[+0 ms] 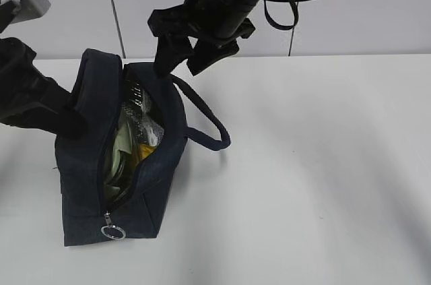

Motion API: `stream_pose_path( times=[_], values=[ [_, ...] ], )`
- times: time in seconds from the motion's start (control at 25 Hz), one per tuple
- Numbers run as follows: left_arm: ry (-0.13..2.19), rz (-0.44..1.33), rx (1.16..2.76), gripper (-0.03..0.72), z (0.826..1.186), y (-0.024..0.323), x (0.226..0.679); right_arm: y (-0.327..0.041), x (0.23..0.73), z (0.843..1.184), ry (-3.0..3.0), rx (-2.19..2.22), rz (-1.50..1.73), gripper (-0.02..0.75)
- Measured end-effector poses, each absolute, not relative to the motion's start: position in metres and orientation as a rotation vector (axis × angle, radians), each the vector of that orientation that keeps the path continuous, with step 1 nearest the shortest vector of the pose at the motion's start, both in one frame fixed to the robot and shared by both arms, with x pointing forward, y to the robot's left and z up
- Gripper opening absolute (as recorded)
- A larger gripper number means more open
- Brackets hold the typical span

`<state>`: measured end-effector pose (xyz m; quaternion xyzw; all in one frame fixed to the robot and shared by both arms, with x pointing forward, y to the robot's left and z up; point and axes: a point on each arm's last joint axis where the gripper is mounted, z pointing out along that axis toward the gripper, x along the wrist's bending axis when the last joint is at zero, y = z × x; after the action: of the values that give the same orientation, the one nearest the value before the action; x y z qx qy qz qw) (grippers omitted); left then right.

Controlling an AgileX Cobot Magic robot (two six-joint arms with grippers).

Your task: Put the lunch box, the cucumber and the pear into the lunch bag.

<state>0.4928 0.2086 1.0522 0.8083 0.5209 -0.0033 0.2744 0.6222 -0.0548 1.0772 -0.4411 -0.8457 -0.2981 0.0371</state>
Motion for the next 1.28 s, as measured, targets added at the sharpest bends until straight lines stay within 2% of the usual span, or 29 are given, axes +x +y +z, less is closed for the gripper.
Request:
stream_pose_path(
  times=[0.44,0.56,0.76,0.8,0.92,1.12,1.28],
  values=[
    [1.401,-0.010,2.174,0.018,1.052,0.209,0.493,-0.049,0.630,1.040,-2.536,-1.361,-0.770,0.482],
    [1.401,-0.010,2.174,0.018,1.052,0.209,0.493,-0.048,0.630,1.040,-2.526,-1.361,-0.776,0.407],
    [1.401,-0.010,2.174,0.018,1.052,0.209,0.493,-0.046,0.632,1.032,-2.525,-1.355,-0.755,0.080],
    [1.401,-0.010,2.174,0.018,1.052,0.209,0.493,-0.046,0.632,1.031,-2.525,-1.354,-0.750,0.041],
    [1.401,-0.010,2.174,0.018,1.052,0.209,0.493,-0.047,0.631,1.030,-2.537,-1.353,-0.727,0.014],
    [1.398,-0.006,2.172,0.018,1.053,0.208,0.494,-0.050,0.632,1.029,-2.569,-1.360,-0.691,0.013],
    [1.392,-0.006,2.171,0.017,1.057,0.206,0.503,-0.055,0.629,1.040,-2.593,-1.365,-0.696,0.012]
  ],
)
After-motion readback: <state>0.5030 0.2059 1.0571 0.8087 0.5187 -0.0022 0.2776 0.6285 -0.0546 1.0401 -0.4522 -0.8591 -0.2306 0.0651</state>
